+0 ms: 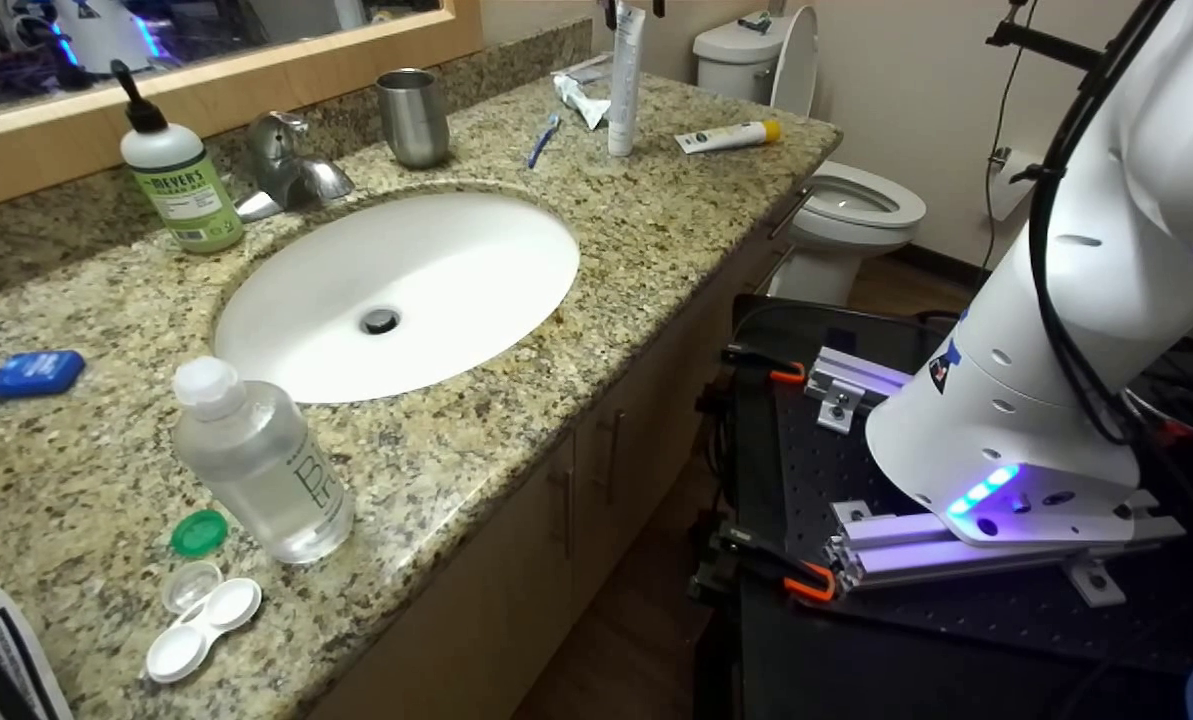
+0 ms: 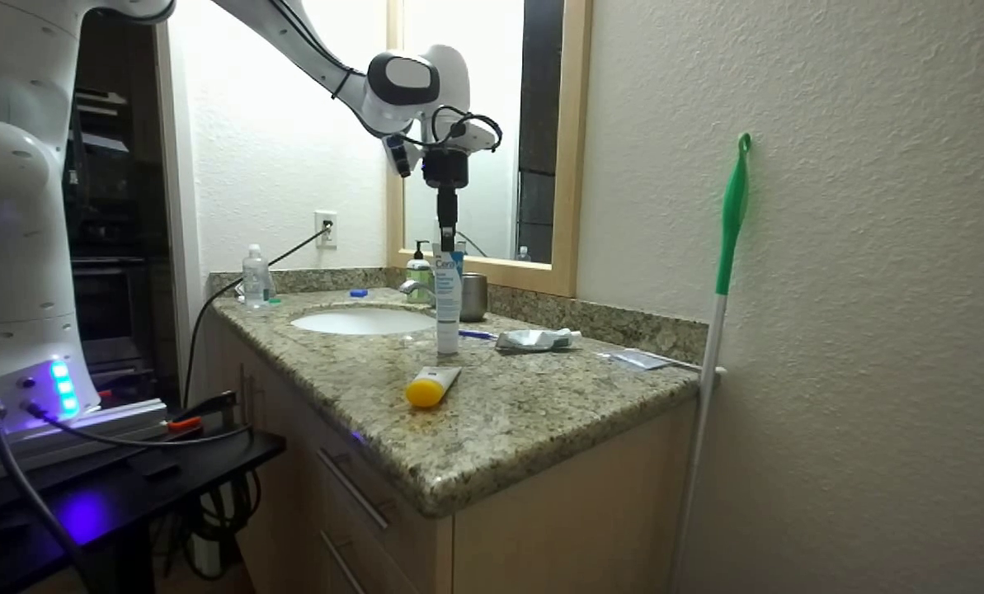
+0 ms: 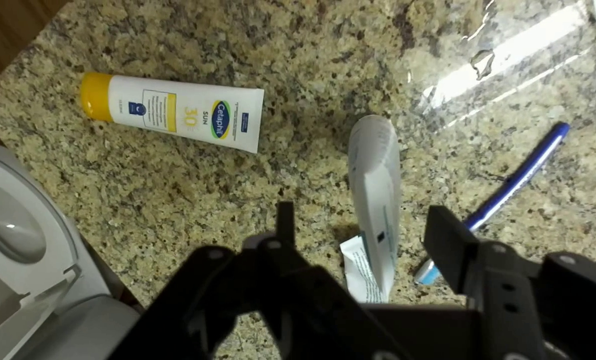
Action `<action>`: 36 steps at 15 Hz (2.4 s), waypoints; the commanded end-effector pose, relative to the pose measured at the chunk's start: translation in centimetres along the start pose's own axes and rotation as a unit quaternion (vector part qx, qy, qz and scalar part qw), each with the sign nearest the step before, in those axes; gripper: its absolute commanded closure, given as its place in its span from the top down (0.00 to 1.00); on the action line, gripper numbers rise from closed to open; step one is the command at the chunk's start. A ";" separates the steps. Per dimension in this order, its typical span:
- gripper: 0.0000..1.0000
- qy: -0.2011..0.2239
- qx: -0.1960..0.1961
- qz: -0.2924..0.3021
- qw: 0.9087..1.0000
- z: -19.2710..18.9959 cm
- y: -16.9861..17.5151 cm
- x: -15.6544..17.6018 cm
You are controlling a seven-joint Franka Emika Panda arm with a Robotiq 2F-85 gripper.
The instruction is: Move the white tube with a white lid to the left
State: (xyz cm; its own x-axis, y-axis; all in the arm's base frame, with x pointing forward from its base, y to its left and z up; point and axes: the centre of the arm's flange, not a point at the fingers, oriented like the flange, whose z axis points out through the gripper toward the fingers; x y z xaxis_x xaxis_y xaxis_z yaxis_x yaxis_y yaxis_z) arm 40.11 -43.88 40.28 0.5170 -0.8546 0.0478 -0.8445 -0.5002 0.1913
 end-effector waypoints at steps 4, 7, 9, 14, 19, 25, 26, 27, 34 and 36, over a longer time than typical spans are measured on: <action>0.16 -0.021 -0.002 0.027 0.999 1.2 -0.9 0.6; 0.02 -0.065 0.012 0.035 0.997 0.6 -2.5 -0.2; 0.03 -0.105 0.029 0.006 0.994 -2.3 -4.6 -2.4; 0.03 -0.069 0.056 -0.124 0.988 -11.3 -9.4 -11.3; 0.03 -0.021 0.076 -0.251 0.965 -18.8 -10.7 -21.7; 0.11 -0.022 0.076 -0.311 0.947 -22.1 -8.9 -25.9; 0.11 -0.020 0.079 -0.315 0.945 -22.3 -8.3 -26.3; 0.03 -0.008 0.071 -0.304 0.950 -21.6 -8.4 -26.0; 0.03 0.017 0.106 -0.385 0.916 -17.2 -22.9 -37.5; 0.03 0.049 0.120 -0.392 0.911 -17.4 -27.3 -41.1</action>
State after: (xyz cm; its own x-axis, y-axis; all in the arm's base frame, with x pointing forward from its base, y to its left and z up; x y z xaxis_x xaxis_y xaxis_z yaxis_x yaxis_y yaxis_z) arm 42.07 1.38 51.92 0.9708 -0.2397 0.0025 -0.2397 -0.9708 -0.0056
